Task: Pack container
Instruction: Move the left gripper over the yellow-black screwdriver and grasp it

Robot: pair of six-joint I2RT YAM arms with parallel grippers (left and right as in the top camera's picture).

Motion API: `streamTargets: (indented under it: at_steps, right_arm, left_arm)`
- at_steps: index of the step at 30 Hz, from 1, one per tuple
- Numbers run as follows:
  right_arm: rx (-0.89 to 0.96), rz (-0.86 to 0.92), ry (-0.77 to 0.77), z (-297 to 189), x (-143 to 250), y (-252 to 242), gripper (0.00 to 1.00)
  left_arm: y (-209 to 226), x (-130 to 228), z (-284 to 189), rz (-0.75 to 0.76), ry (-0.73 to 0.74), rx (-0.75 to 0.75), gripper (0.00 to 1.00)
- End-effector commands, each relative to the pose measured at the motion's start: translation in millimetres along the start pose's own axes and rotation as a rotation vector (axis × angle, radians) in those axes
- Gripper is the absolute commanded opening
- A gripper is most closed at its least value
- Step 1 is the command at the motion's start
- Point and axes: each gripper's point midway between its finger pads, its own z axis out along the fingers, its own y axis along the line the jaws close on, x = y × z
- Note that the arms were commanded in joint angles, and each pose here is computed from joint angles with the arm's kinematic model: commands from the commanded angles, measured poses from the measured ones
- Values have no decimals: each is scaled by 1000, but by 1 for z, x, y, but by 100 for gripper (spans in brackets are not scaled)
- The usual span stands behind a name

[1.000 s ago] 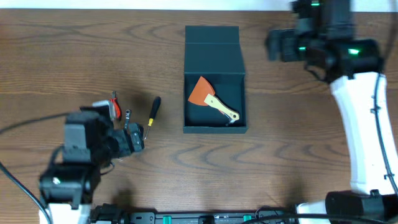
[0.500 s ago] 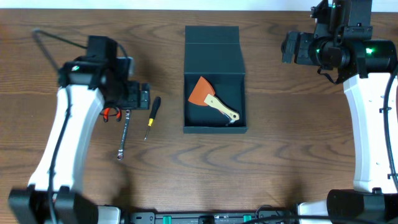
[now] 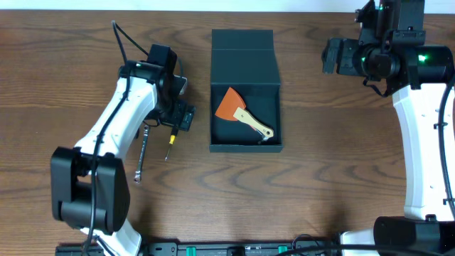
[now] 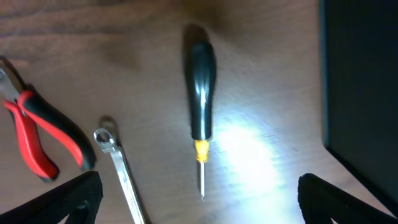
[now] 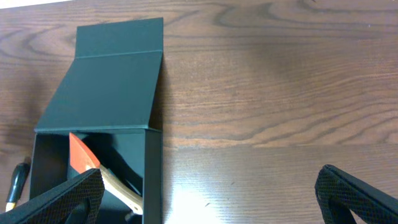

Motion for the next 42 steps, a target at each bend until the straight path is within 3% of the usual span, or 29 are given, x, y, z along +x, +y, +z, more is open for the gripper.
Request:
streamTargets:
  at_steps: [1,18,27,39,42]
  right_arm:
    - [18,-6,7,0,1,-6,99]
    - [28,-26,33,0,7,-8,99]
    - [28,-35,34,0,8,-8,99]
    - [51,-35,38,0,9,-12,99]
    - [51,-35,38,0,9,-12,99]
  left_arm:
    - [8,-8,6,18,-7,-37,99]
    - [11,-10,69,3,92,-29,100]
    - [11,-14,76,-29,61,-32,84]
    - [10,7,93,-59,108,-31,84]
    - [10,8,93,-76,111,-31,77]
